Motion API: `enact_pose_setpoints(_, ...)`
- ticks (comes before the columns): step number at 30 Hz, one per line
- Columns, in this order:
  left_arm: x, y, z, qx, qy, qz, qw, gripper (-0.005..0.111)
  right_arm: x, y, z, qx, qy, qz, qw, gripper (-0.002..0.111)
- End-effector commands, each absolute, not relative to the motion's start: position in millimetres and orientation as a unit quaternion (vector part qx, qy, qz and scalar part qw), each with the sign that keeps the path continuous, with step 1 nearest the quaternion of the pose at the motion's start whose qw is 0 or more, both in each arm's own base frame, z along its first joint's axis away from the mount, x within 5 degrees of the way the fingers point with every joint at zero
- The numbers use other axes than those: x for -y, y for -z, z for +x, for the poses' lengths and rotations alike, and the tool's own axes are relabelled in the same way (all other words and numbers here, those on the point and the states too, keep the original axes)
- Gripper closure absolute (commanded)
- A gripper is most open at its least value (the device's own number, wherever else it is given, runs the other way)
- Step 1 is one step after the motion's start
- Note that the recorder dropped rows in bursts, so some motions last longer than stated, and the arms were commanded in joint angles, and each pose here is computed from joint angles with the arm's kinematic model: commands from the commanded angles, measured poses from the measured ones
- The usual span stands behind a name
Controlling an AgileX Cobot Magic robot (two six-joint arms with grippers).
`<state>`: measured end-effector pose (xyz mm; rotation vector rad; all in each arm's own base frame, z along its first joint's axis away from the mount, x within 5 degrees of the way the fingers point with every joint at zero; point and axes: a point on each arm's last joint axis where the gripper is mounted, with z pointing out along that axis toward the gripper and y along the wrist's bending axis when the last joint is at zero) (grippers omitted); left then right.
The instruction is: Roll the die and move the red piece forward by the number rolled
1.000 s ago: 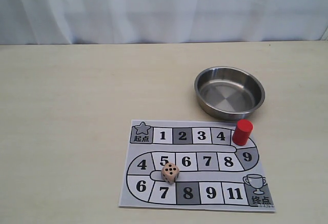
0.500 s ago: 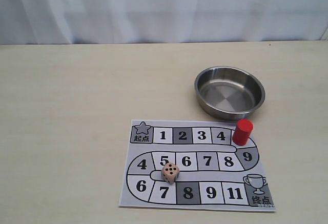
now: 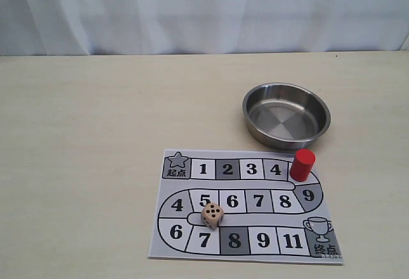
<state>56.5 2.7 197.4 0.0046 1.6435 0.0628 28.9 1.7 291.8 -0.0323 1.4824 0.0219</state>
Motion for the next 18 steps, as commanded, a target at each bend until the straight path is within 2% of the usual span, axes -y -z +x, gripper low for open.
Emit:
enact_pose_setpoints(1, -3, -200, 56, -0.727, -0.027, 0.001, 0.686, 0.107, -2, -251, 46, -0.687, -0.008, -0.015, 0.726, 0.104)
enact_pose_setpoints(7, -3, -200, 56, -0.726, -0.027, 0.001, 0.687, 0.107, -2, -203, 56, -0.716, 0.011, -0.033, 0.697, 0.104)
enact_pose_setpoints(8, -3, -200, 56, -0.726, -0.027, 0.001, 0.687, 0.107, -2, -196, 56, -0.742, 0.018, -0.043, 0.669, 0.104)
enact_pose_setpoints(18, -3, -200, 56, -0.726, -0.027, 0.001, 0.687, 0.107, -3, -193, 56, -0.752, 0.003, -0.034, 0.658, 0.104)
